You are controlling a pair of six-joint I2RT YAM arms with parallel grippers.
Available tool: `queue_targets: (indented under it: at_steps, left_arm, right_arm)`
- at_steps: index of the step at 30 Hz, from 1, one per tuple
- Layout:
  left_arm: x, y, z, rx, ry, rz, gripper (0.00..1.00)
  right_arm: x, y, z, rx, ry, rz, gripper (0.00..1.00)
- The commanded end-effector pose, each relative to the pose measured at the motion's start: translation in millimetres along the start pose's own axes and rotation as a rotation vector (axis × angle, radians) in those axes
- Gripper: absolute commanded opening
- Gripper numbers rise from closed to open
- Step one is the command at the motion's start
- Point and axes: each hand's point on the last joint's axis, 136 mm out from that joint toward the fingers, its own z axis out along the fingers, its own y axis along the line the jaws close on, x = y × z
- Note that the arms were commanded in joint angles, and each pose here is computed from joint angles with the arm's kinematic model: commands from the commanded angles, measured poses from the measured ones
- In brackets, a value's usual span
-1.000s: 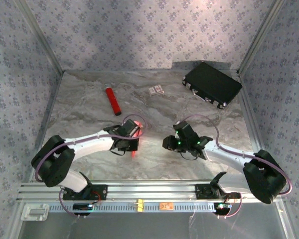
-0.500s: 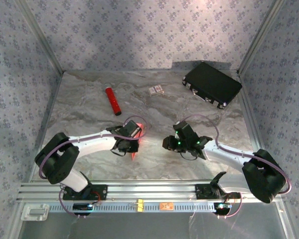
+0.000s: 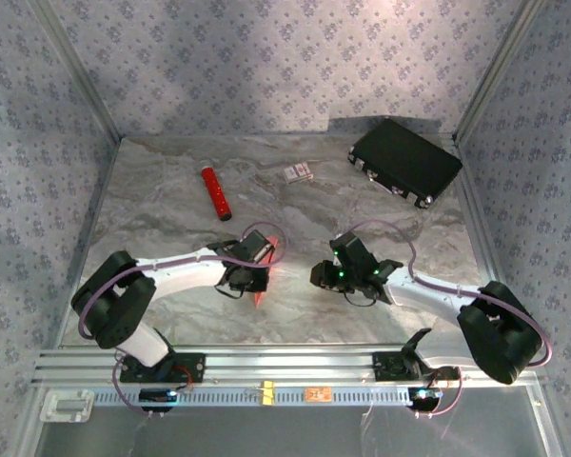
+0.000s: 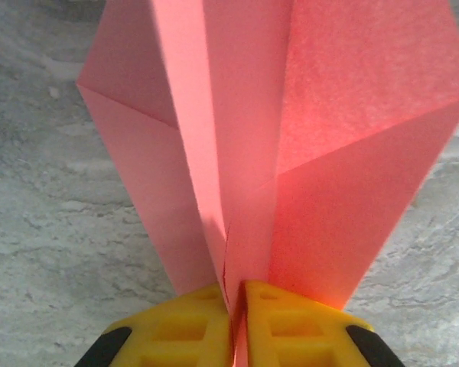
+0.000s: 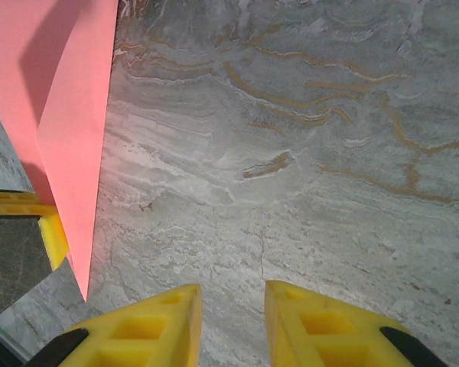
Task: Fold a paper plane with a square sheet of paper (pick it up from the middle)
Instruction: Turn over a paper plane at the center of the table.
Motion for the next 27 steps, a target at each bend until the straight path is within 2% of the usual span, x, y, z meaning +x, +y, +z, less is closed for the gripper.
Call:
queue_targets:
  at_steps: [1,7,12,27]
  left_arm:
    - [-0.7,-5.2,-3.1,-0.003,0.011,0.020,0.08]
    - [-3.2,-4.2,-10.0,-0.033,-0.011,0.021,0.05]
    - [-5.8,5.3,-16.9,-0.116,-0.032,0.034,0.04]
    - [1.5,0.7,-5.8,-0.093,-0.002,0.034,0.10]
  right_arm:
    - [-3.1,2.2,1.0,0.006,0.000,-0.015,0.29]
    - [-1.5,0.8,1.9,0.008,0.003,-0.011,0.29]
    - [-0.2,0.0,3.4,0.010,0.006,-0.011,0.29]
    - [1.4,1.0,6.8,0.012,0.021,-0.011,0.29]
